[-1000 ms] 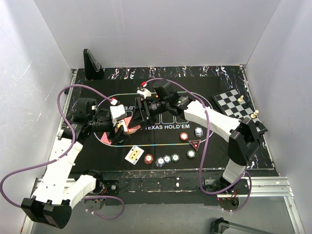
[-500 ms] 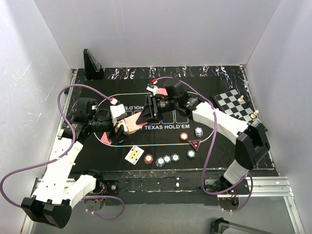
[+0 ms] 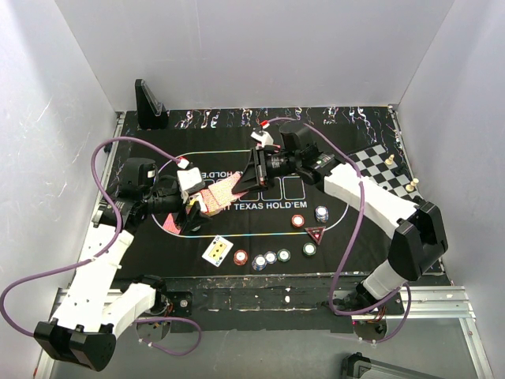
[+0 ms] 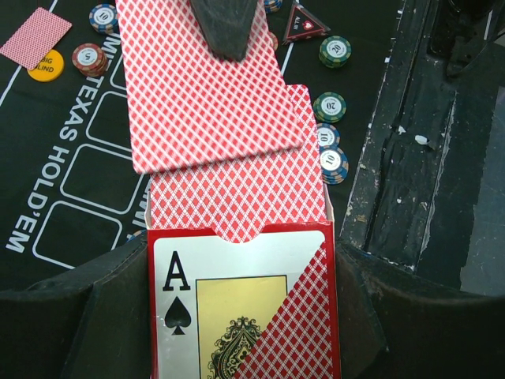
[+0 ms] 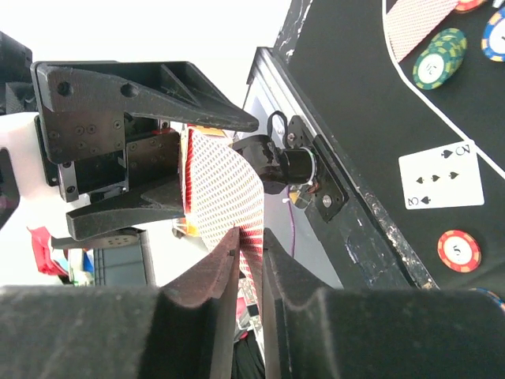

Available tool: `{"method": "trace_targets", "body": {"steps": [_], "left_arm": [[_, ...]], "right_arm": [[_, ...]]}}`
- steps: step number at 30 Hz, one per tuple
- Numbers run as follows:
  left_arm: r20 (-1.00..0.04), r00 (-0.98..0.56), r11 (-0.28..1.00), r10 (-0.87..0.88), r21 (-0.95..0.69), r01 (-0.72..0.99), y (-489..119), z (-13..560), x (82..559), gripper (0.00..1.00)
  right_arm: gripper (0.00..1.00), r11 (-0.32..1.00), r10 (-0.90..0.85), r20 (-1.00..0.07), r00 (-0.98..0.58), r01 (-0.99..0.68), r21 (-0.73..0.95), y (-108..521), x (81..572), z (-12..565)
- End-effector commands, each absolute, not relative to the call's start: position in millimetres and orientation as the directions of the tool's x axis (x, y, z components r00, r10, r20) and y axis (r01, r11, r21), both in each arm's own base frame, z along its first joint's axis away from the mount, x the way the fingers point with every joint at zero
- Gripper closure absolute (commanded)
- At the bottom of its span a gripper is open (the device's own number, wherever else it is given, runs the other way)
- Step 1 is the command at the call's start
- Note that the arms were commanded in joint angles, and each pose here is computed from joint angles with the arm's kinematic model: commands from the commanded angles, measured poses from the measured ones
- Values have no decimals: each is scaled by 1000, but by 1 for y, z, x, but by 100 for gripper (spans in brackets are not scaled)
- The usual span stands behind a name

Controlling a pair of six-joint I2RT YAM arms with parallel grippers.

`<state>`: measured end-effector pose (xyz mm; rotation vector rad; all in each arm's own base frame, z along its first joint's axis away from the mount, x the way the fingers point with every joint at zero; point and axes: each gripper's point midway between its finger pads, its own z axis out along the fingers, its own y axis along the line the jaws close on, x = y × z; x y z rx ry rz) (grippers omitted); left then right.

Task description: Distribute texas hold em gaming equipment

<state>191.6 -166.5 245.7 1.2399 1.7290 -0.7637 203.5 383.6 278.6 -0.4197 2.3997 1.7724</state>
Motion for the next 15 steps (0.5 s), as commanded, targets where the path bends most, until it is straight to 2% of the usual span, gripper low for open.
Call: {"method": "trace_targets", "body": {"steps": [1, 10, 15], "left_arm": [[-922, -69, 282, 380, 44, 958, -174, 264, 188, 100], [-922, -73, 284, 381, 42, 958, -173, 261, 186, 100], [-924, -62, 281, 378, 51, 958, -173, 263, 184, 100]], "right_arm": [[81, 276, -109, -310, -945, -328, 903, 368, 209, 293], [98, 324, -30, -323, -946, -315, 892, 332, 221, 298], [99, 407, 33, -275, -961, -238, 882, 295, 221, 262]]}}
